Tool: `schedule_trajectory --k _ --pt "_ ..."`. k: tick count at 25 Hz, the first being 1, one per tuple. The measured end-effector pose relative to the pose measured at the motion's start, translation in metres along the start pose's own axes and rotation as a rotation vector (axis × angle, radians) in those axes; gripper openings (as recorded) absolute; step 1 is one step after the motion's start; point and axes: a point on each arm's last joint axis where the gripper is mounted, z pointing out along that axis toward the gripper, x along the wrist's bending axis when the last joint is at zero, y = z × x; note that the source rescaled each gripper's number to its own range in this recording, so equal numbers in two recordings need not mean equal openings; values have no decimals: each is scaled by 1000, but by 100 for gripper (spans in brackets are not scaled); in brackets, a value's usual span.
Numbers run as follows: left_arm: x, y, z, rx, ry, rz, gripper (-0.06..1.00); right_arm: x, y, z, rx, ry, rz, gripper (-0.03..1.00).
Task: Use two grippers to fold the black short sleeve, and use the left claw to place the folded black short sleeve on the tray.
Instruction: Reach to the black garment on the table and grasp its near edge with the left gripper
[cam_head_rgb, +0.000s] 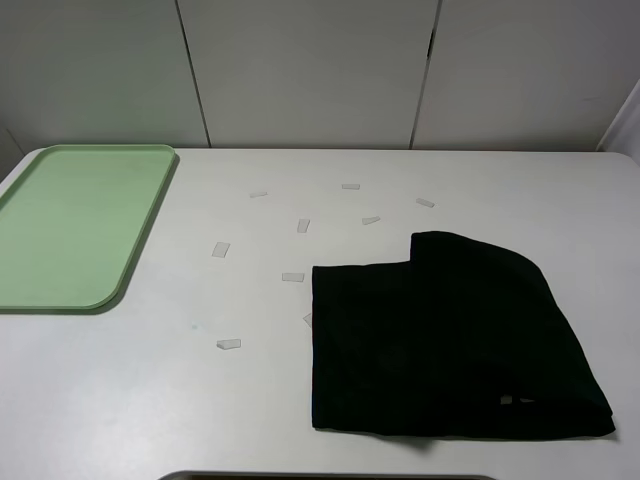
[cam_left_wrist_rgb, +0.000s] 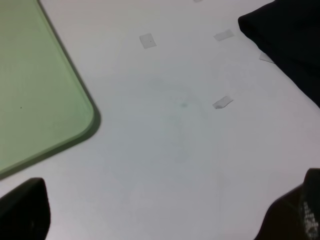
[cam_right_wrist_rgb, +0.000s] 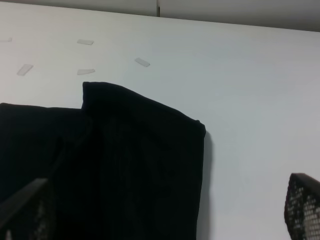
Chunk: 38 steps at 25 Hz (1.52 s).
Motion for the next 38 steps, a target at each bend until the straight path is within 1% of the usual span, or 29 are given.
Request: schedule_trajectory --k 13,16,20,23,27,30,31,33,35,37,38 --pt "0 0 0 0 0 -1 100 0 0 0 0 0 0 100" --pt "-1 0 0 0 -10 -7 100 0 0 0 0 0 0 100" --pt "-1 1 1 9 -13 -59 99 0 0 0 0 0 0 100" --pt "-3 17 8 30 -31 -144 99 0 0 0 0 0 0 100" --pt "-14 54 36 36 -136 -228 99 0 0 0 0 0 0 100" --pt "-22 83 64 39 -223 -249 99 0 0 0 0 0 0 100" --pt "-25 92 75 62 -253 -266 99 0 0 0 0 0 0 100" --pt "-31 107 95 89 -305 -258 99 0 0 0 0 0 0 100" --pt "-36 119 118 134 -360 -281 99 0 0 0 0 0 0 100" --pt "-41 127 139 171 -400 -292 98 0 0 0 0 0 0 100" --pt "-43 129 151 197 -419 -313 98 0 0 0 0 0 0 100"
